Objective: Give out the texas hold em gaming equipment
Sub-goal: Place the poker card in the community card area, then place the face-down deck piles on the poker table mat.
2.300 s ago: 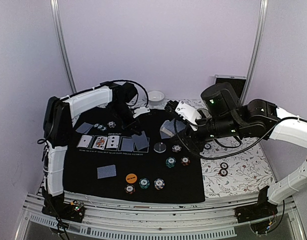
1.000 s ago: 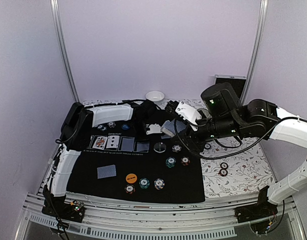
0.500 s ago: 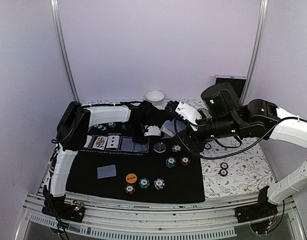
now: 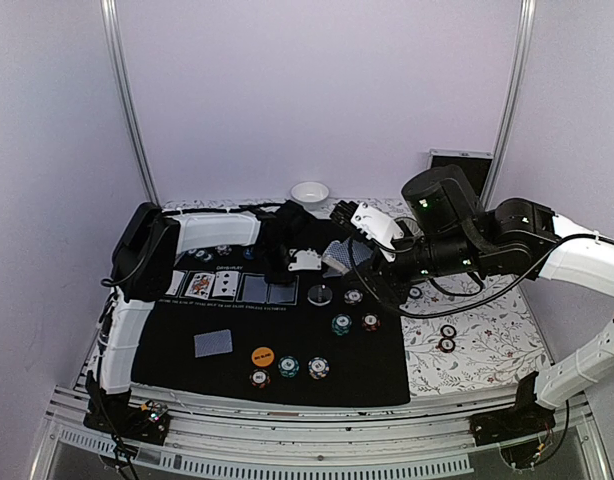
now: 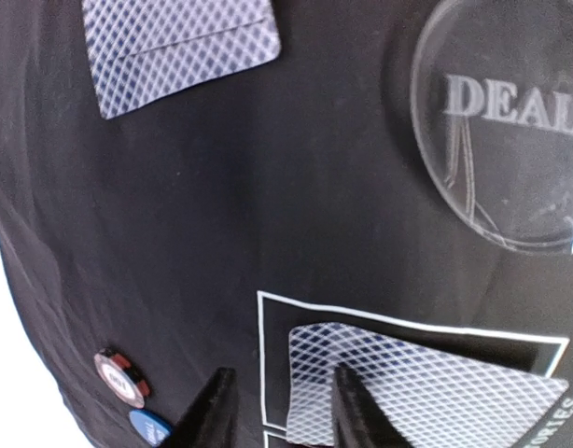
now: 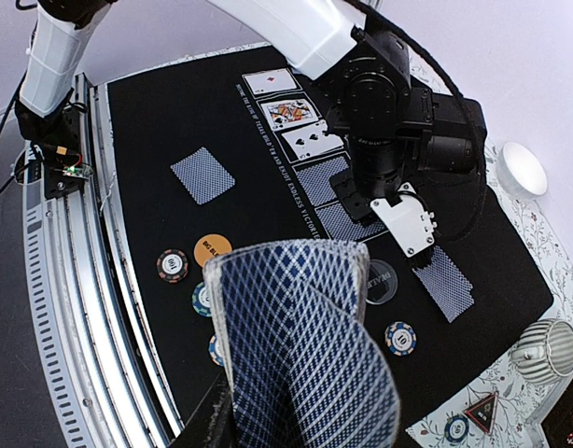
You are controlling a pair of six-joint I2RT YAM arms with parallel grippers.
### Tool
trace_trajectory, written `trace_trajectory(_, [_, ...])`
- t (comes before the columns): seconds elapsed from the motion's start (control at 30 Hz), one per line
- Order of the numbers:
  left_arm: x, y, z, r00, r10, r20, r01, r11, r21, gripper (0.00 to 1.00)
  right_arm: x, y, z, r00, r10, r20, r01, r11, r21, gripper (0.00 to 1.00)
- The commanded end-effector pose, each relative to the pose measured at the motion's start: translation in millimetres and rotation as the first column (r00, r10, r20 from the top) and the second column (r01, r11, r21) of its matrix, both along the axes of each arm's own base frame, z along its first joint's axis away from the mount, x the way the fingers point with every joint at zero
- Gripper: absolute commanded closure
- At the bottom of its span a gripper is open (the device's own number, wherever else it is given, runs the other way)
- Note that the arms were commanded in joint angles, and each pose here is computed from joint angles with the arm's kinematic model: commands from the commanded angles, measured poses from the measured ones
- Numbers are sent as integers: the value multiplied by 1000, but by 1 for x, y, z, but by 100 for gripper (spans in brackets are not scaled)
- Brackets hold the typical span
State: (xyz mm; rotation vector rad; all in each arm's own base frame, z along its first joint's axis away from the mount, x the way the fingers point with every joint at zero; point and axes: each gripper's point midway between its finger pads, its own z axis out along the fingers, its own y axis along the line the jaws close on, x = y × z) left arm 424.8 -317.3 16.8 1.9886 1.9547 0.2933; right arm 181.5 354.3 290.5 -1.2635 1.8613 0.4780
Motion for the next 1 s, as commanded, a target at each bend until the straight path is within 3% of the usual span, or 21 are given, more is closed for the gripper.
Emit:
trace_trajectory(0.0, [3,3,12,999,13,40,-13,1000,-20,61,-1,-4,7,1000,-12,14,12,1000,22,96])
trace_trajectory(0.2, [6,-4,35,996,16,84,-10,997,-71,58,-1,-3,8,1000,-12,14,11,1000,22,96])
trace_trajectory(0.53, [3,-24,153,966,65,251,35,927,-374,52,-4,-12,0,999,-36,-16,37,999,16,96])
trace_trajectory(0.63, [1,-10,196,936,186,299,-20,876,-481,44,-7,-17,-16,995,-62,-71,62,998,-3,96])
trace_trajectory(0.73, [4,16,226,879,360,313,-119,801,-587,18,-16,-18,-45,981,-83,-175,77,996,-40,96])
trace_trajectory(0.83, [-4,39,235,846,456,276,-184,736,-652,3,-29,-20,-76,953,-96,-288,77,994,-74,96])
trace_trajectory(0.9, [-12,48,243,828,509,235,-221,681,-698,2,-37,-23,-101,928,-108,-357,72,991,-113,96])
trace_trajectory(0.97, [-28,50,242,851,503,154,-250,644,-723,2,-45,-26,-125,895,-126,-428,67,986,-150,96])
